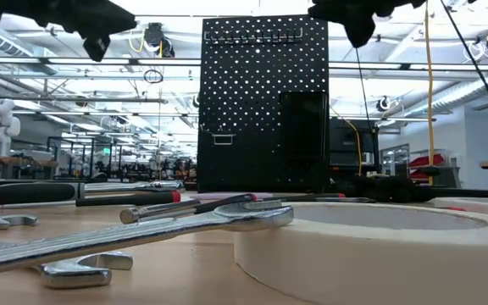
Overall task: Hang tools onto peg board
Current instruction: Put the black ratchet wrench into the black bin on the peg board
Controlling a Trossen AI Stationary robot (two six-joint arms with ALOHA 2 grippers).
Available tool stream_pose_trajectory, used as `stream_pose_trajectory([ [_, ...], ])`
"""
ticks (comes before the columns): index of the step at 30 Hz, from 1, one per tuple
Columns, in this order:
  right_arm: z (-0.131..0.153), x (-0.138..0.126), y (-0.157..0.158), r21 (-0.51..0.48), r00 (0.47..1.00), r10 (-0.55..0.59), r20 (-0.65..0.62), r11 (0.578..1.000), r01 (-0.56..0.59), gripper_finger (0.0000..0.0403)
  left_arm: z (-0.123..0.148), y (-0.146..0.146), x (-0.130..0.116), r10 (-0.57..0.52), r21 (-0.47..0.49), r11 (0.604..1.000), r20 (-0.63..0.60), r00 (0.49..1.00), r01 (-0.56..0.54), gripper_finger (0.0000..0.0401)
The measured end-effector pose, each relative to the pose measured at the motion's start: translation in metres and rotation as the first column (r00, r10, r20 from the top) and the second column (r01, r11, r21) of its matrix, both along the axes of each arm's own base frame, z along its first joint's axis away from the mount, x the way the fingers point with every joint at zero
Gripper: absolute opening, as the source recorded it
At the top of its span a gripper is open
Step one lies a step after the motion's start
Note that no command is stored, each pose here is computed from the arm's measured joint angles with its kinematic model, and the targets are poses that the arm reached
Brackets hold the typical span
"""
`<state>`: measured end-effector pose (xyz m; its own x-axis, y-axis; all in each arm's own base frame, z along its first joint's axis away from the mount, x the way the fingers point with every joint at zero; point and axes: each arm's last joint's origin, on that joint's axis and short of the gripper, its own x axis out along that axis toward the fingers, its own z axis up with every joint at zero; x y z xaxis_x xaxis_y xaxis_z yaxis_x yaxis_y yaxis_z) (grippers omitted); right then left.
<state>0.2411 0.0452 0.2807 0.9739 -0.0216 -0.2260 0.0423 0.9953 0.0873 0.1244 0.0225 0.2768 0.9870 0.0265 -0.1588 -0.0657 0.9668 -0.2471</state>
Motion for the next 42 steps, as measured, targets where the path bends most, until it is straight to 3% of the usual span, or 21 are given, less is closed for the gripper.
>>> stream_pose_trajectory([
  [7,-0.015,0.012,0.012,0.014,0.986,0.021,-0.168,1.000,-0.019,0.0105,-0.012,-0.024,0.027,-0.066,0.003,0.998,-0.165,0.984,0.067,0.0052],
  [11,-0.019,0.013,0.011,0.038,0.980,0.012,-0.196,0.999,-0.004,0.0105,-0.011,-0.042,0.043,-0.085,0.016,0.995,-0.305,0.949,0.094,0.0052],
  [18,-0.020,0.012,0.011,0.013,0.978,0.009,-0.208,1.000,-0.006,0.0105,-0.015,-0.064,0.066,-0.093,0.046,0.990,-0.521,0.849,0.136,0.0053],
  [26,-0.021,0.012,0.011,-0.028,0.976,0.014,-0.218,0.999,-0.021,0.0105,-0.051,-0.070,0.090,-0.068,0.050,0.989,-0.688,0.723,0.141,0.0054],
  [32,-0.022,0.011,0.011,-0.031,0.972,0.013,-0.234,0.999,-0.021,0.0105,-0.081,-0.074,0.105,-0.051,0.037,0.991,-0.780,0.623,0.128,0.0102],
  [37,-0.023,0.011,0.011,-0.033,0.971,0.013,-0.238,0.999,-0.021,0.0105,-0.096,-0.073,0.112,0.018,0.075,0.994,-0.809,0.587,0.073,0.0152],
  [42,-0.023,0.011,0.011,-0.036,0.971,0.013,-0.238,0.999,-0.023,0.0105,-0.111,-0.068,0.118,0.054,0.083,0.996,-0.843,0.535,0.031,0.0162],
])
